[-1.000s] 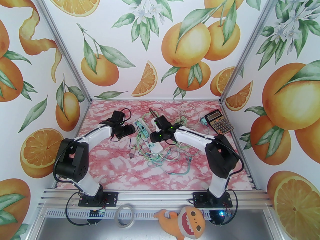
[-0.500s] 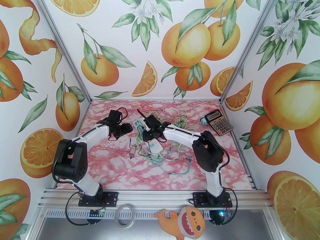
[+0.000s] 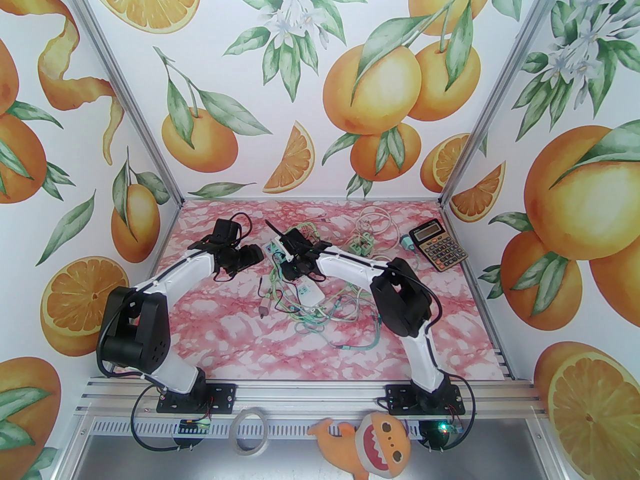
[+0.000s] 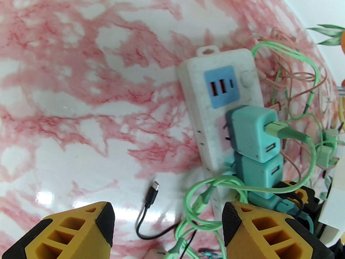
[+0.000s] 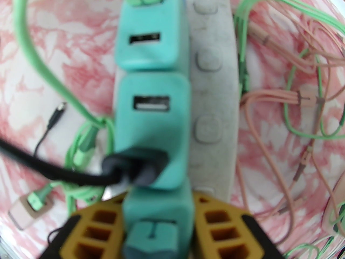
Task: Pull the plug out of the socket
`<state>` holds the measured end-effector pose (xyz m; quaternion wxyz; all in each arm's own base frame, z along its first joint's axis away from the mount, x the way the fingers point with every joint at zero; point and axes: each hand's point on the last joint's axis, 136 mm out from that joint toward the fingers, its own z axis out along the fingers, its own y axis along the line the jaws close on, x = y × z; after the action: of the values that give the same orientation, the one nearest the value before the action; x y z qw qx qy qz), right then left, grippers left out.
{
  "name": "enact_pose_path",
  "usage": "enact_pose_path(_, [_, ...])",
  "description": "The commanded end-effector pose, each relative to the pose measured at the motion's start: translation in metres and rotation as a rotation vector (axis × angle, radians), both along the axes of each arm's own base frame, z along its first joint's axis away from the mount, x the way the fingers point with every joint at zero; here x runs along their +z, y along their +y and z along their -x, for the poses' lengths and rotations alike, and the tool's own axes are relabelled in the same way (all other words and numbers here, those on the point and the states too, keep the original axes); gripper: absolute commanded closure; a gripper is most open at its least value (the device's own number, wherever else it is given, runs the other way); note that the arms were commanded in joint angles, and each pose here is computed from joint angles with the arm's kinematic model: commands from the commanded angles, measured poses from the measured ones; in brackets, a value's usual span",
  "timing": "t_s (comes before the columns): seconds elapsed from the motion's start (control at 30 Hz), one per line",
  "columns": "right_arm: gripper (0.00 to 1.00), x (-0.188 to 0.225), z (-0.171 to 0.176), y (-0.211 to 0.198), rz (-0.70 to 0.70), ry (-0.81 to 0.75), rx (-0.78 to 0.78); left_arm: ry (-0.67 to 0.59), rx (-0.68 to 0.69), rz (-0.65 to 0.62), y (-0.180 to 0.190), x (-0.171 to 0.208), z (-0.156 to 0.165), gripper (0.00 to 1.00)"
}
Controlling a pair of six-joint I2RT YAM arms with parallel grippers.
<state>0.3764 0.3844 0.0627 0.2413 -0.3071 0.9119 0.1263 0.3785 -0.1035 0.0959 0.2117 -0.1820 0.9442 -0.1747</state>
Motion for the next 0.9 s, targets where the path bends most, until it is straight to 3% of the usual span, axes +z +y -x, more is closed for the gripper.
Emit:
enact_pose_path(0.0, [0.70, 0.027, -0.006, 0.033, -0.119, -0.013, 0.015, -0.013, 0.017, 0.000, 0.005, 0.007, 0.004, 0.30])
enact_pose_path(0.3, [0.71, 0.015, -0.015, 0.063, -0.186, 0.036, -0.009, -0.005, 0.023, -0.017, 0.012, 0.001, -0.001, 0.30])
enact_pose_path(0.87, [0.71, 0.010, -0.016, 0.046, -0.178, 0.047, -0.038, 0.017, 0.008, 0.134, -0.011, -0.041, -0.030, 0.40])
